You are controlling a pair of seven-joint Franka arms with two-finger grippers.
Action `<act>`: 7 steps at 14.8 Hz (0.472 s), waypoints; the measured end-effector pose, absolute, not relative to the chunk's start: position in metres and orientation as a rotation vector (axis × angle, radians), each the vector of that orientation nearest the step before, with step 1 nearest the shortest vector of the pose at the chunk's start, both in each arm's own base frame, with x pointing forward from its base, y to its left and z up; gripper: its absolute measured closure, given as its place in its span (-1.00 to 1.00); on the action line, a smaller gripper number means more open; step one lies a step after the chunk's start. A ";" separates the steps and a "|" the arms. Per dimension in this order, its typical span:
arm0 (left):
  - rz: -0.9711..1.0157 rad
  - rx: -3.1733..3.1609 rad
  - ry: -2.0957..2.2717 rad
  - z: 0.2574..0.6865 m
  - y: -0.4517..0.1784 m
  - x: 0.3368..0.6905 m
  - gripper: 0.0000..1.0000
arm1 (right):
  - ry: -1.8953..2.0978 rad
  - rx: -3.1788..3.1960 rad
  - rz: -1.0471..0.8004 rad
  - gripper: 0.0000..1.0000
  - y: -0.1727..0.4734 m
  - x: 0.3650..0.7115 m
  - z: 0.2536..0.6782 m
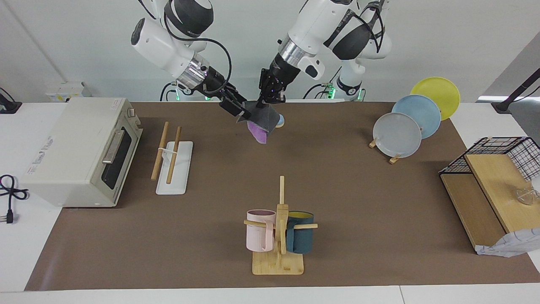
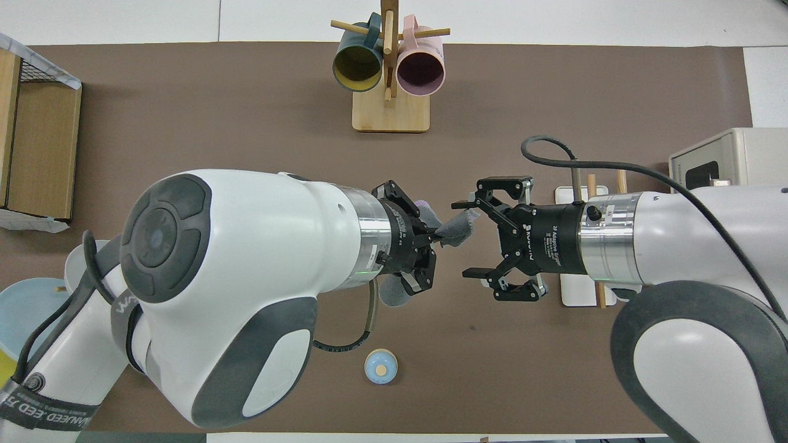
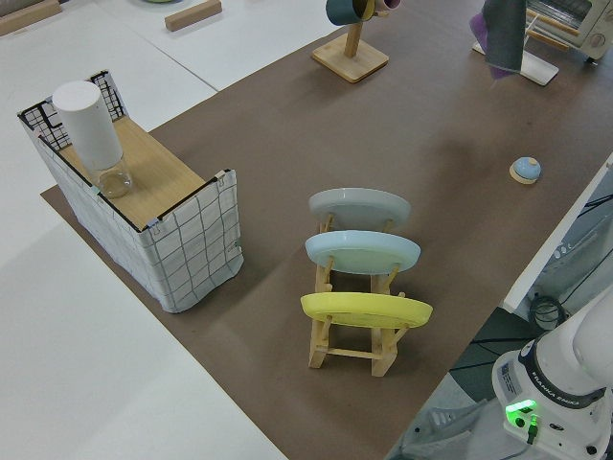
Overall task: Fold towel and hang on rack
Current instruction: 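Grasp the towel with the right gripper from the left gripper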
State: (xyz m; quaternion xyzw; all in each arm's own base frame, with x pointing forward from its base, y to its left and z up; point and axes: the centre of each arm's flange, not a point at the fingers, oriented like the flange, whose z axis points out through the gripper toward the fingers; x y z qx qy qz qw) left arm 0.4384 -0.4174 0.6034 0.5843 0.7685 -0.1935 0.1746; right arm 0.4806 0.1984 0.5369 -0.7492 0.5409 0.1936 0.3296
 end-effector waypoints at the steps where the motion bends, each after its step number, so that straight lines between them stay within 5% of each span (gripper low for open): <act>1: -0.548 1.656 2.178 0.603 -0.417 0.438 0.96 | 1.399 -1.969 0.499 -0.54 0.198 0.481 0.537; 7: -0.549 1.654 2.182 0.603 -0.417 0.438 0.96 | 1.342 -2.004 0.476 0.66 0.198 0.480 0.535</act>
